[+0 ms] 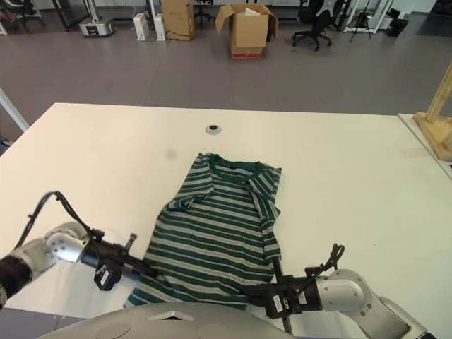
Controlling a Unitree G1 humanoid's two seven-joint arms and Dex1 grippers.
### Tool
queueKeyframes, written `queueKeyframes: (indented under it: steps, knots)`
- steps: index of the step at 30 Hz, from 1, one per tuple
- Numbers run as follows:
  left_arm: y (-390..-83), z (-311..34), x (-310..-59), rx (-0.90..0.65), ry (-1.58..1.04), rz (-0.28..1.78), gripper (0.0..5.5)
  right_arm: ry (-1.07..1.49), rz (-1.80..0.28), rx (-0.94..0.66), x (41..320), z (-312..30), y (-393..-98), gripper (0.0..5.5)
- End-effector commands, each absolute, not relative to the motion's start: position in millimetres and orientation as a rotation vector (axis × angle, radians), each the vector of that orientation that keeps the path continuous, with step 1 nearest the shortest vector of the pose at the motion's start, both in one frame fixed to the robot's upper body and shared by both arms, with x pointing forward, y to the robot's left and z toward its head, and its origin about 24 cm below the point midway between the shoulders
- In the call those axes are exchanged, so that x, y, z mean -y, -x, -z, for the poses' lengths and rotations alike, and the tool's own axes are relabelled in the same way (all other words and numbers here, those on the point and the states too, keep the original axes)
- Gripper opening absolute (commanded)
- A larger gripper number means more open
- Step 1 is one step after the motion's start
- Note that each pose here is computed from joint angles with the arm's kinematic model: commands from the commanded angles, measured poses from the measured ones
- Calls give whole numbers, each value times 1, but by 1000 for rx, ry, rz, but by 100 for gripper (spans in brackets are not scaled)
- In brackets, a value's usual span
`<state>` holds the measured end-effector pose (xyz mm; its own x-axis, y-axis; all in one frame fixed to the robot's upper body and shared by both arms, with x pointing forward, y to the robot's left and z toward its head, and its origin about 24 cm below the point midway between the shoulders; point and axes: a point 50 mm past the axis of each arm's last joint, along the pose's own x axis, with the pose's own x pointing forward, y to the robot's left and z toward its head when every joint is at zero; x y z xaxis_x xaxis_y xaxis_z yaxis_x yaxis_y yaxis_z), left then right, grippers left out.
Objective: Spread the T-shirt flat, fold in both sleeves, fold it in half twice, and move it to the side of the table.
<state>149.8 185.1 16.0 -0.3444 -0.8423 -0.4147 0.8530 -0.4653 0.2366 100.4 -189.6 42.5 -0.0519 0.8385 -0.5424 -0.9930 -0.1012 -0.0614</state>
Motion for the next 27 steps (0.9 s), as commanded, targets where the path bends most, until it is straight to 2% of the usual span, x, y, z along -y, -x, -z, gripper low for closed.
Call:
queueKeyframes:
  steps: [1,4,8,11,13,17,19,24,27]
  knots:
    - [-123,2,-191,-563,-223,2092,2,289,-1644,-532,189,-69,-105,0]
    - [-156,-29,-192,-540,-65,1981,2,178,-1591,-531,191,-91,-127,0]
    - [-226,-89,-202,-464,106,1811,2,10,-1484,-507,205,-122,-164,0]
    - [-254,-134,-185,-398,194,1755,2,-86,-1413,-482,219,-133,-183,0]
    - [-266,-148,-169,-381,221,1732,2,-139,-1375,-473,226,-136,-193,0]
    - [-288,-145,-146,-400,221,1674,2,-264,-1234,-514,242,-122,-218,0]
    - [-309,-136,-139,-387,228,1594,2,-341,-1146,-522,246,-113,-233,0]
    - [-349,-103,-143,-421,232,1318,2,-461,-992,-512,250,-98,-266,0]
    - [-355,-77,-144,-485,206,1199,2,-508,-895,-508,250,-86,-285,0]
